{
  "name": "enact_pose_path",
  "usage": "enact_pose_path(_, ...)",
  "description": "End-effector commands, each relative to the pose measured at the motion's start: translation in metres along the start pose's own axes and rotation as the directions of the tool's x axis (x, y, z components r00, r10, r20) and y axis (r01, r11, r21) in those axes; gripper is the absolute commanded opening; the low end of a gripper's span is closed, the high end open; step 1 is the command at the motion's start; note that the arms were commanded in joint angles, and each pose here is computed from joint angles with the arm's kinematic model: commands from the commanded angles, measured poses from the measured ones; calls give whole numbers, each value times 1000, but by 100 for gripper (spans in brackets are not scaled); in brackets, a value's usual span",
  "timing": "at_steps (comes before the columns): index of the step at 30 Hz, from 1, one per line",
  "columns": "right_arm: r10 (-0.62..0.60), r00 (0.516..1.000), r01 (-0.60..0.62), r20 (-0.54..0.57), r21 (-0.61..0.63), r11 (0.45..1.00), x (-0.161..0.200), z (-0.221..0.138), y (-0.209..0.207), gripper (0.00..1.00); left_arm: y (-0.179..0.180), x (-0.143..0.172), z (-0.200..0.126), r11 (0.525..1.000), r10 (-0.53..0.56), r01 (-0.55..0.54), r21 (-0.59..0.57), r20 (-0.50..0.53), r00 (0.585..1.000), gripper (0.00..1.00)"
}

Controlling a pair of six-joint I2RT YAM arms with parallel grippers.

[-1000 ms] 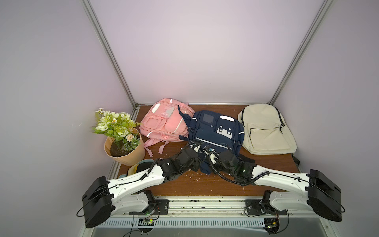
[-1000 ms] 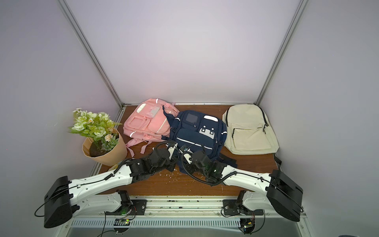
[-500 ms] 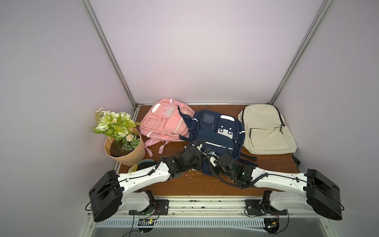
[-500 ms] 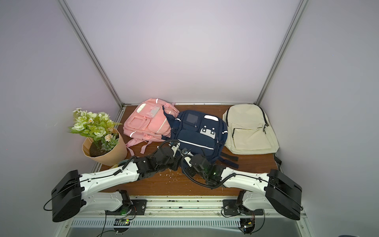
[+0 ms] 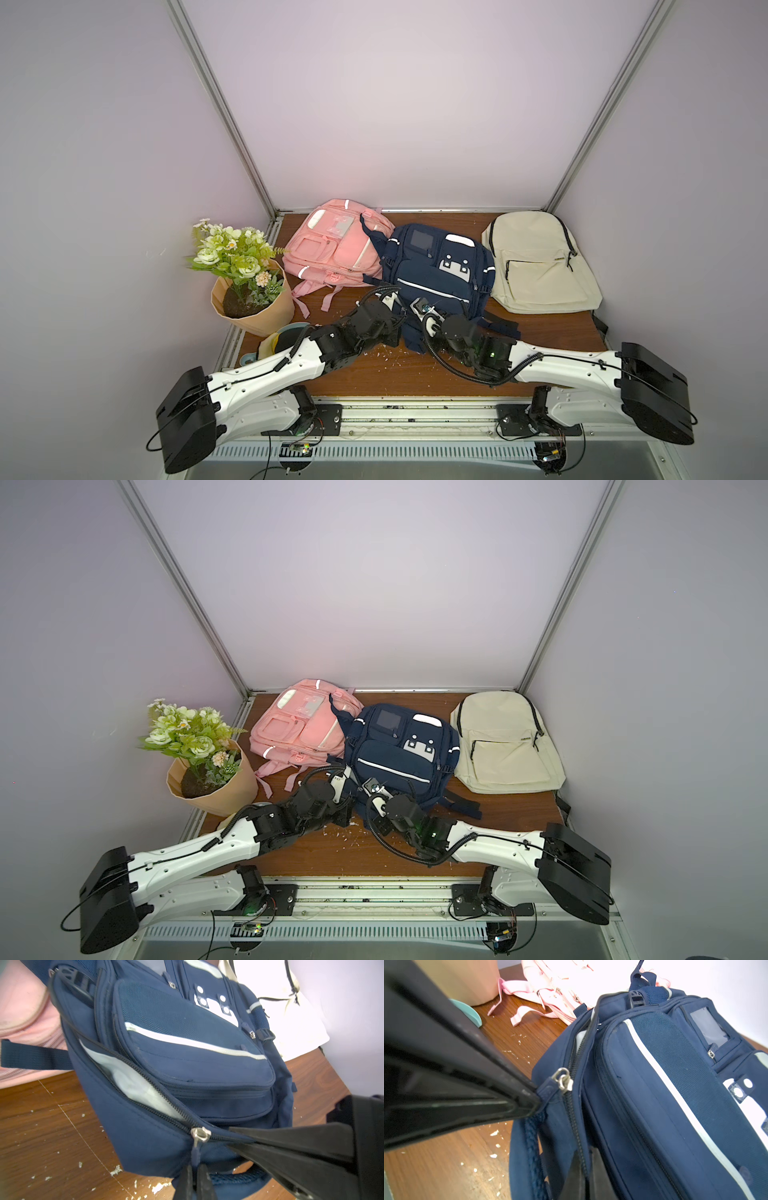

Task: Zip up the backpack
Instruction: Zip the zipper on the backpack.

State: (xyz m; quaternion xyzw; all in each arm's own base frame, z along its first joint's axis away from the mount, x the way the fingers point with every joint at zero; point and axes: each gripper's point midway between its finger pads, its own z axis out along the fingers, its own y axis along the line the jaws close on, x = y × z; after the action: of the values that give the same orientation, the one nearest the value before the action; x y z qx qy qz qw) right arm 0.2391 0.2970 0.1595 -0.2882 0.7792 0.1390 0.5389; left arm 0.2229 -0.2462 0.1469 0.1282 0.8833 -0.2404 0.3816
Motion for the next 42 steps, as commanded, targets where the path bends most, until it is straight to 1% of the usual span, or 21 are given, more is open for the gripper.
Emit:
enact_pose_path(1,42,993,-9,-109,285,958,31,-8,-72,0,91,25,-12,921,13,-21,-388,-22,1000,0)
enact_pose_path(3,35,995,-8,-98,259,966,24,-8,-68,0,85,26,-7,934,18,-28,-356,-32,999,0)
enact_pose_path(5,18,997,-6,-78,151,989,16,-7,-50,0,72,23,-1,956,7,-13,-293,-22,1000,0)
enact_pose_path(6,22,998,-16,-65,89,996,13,-9,-40,0,65,18,2,966,-13,13,-259,0,1000,0)
enact_pose_path(7,38,998,-36,-46,26,999,8,-11,-30,4,55,13,7,977,-43,48,-208,27,999,0)
enact_pose_path(9,71,997,-72,-20,-71,995,1,-18,-16,25,35,2,15,990,-71,76,-118,48,996,0)
enact_pose_path(10,91,996,-91,-9,-105,990,-3,-22,-11,35,27,-3,20,993,-67,71,-93,45,997,0)
enact_pose_path(11,109,994,-108,-1,-123,986,-6,-26,-8,42,23,-6,25,994,-67,70,-90,37,997,0)
enact_pose_path(13,138,990,-134,18,-154,979,-12,-36,-4,47,19,-10,32,993,-68,70,-92,30,997,0)
enact_pose_path(16,165,985,-150,44,-233,961,-16,-48,9,50,13,-10,38,995,-52,54,-78,25,998,0)
enact_pose_path(18,168,985,-153,31,-282,947,-11,-49,19,50,7,-10,37,996,-36,38,-75,28,999,0)
enact_pose_path(21,156,988,-154,-15,-299,942,3,-40,28,49,-4,-10,35,999,-14,16,-52,34,999,0)
enact_pose_path(23,151,988,-152,-29,-327,933,6,-36,38,49,-13,-11,33,999,-10,11,-30,40,999,0)
enact_pose_path(25,152,987,-158,-45,-308,938,10,-28,39,50,-19,-12,30,1000,-11,11,-9,41,999,0)
enact_pose_path(28,132,988,-147,-75,-244,959,20,-14,34,50,-28,-14,27,999,-22,20,44,48,999,0)
enact_pose_path(31,125,988,-142,-85,-230,963,24,-5,35,51,-36,-16,22,995,-41,36,95,55,998,0)
enact_pose_path(35,117,986,-139,-120,-199,970,34,6,35,51,-48,-23,10,981,-85,69,179,84,993,0)
enact_pose_path(36,119,986,-140,-115,-200,970,33,5,35,48,-51,-26,7,977,-100,80,199,93,991,0)
enact_pose_path(37,121,987,-141,-109,-193,971,32,4,33,42,-52,-28,4,974,-110,88,207,98,989,0)
enact_pose_path(40,119,985,-137,-126,-145,980,37,5,25,17,-49,-34,-2,974,-129,103,202,117,985,0)
enact_pose_path(42,102,983,-117,-155,-92,989,42,6,17,7,-44,-35,-3,976,-139,115,187,118,983,0)
